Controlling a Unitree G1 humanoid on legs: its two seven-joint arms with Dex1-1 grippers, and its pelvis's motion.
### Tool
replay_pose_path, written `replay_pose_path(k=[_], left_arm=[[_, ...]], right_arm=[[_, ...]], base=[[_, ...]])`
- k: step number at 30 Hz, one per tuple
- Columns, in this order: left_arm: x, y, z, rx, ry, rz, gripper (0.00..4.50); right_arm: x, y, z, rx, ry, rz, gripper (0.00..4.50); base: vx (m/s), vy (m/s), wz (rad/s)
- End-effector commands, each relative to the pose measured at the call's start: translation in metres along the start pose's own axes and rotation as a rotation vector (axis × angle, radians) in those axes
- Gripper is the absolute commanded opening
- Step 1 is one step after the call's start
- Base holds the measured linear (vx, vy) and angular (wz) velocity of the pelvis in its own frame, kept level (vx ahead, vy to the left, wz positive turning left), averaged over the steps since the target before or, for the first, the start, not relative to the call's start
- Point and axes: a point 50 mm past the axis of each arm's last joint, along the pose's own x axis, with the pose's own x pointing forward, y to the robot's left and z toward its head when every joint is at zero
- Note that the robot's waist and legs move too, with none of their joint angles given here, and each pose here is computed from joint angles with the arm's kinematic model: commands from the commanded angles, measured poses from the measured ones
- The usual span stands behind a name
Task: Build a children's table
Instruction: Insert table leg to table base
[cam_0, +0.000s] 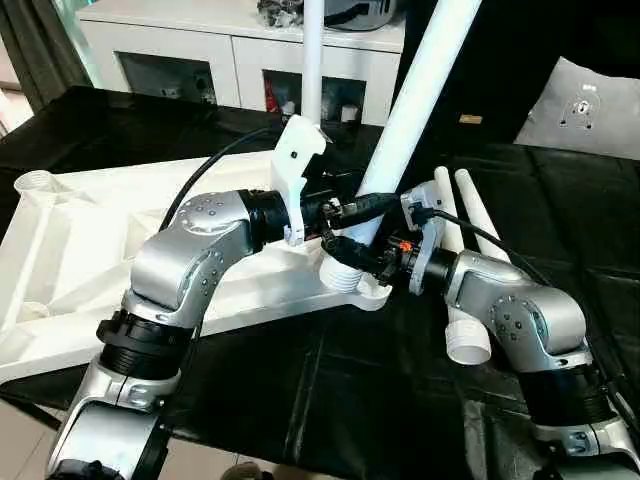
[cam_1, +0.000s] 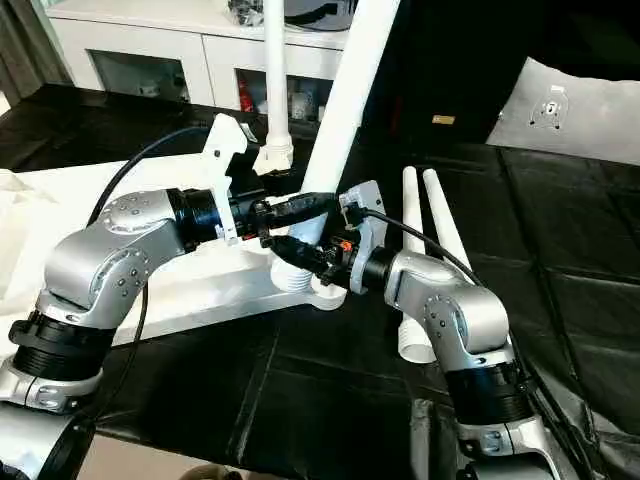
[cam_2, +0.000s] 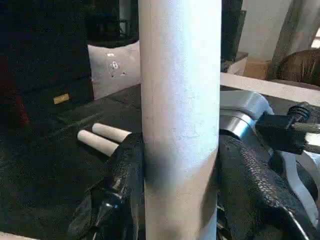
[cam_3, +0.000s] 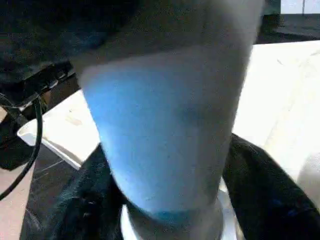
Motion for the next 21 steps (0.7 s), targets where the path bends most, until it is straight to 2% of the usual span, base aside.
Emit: replay_pose_path(k=[1,2,7,16,18,19,21], left_arm=[[0.0019,-0.0050,0.0107,0.029,-0.028,-0.029,1.86],[0.0019,-0.0052,0.0105,0.027,-0.028,-0.030,1.86],[0.0020,-0.0056,0.0104,0.018,-0.029,-0.031,1.86],[0.0010,-0.0041,0.0123,0.014,-0.038,-0.011,1.86],[0.0004,-0.0067,0.0112,-0.023,-0.031,-0.042,1.86],[-0.0005,-0.0085,0.0104,-0.036,-0.025,-0.060,2.42],[-0.0015,-0.0100,0.0101,-0.039,-0.022,-0.070,2.56]], right_arm=[[-0.0006,-0.0040,0.0073,-0.010,-0.032,-0.018,2.52],[-0.0005,-0.0041,0.0074,-0.010,-0.033,-0.018,2.31],[-0.0005,-0.0045,0.0074,-0.010,-0.035,-0.018,2.01],[-0.0006,-0.0050,0.0059,-0.005,-0.032,-0.018,1.94],[-0.0005,-0.0051,0.0043,0.000,-0.027,-0.020,1.94],[-0.0006,-0.0054,0.0032,0.004,-0.024,-0.025,1.94],[-0.0008,-0.0051,0.0026,0.016,-0.026,-0.022,1.94]], base=[[0.000,0.000,0.00],[0.000,0.000,0.00],[0.000,0.000,0.00],[0.000,0.000,0.00],[0.000,0.000,0.00],[0.000,0.000,0.00],[0.000,0.000,0.00]])
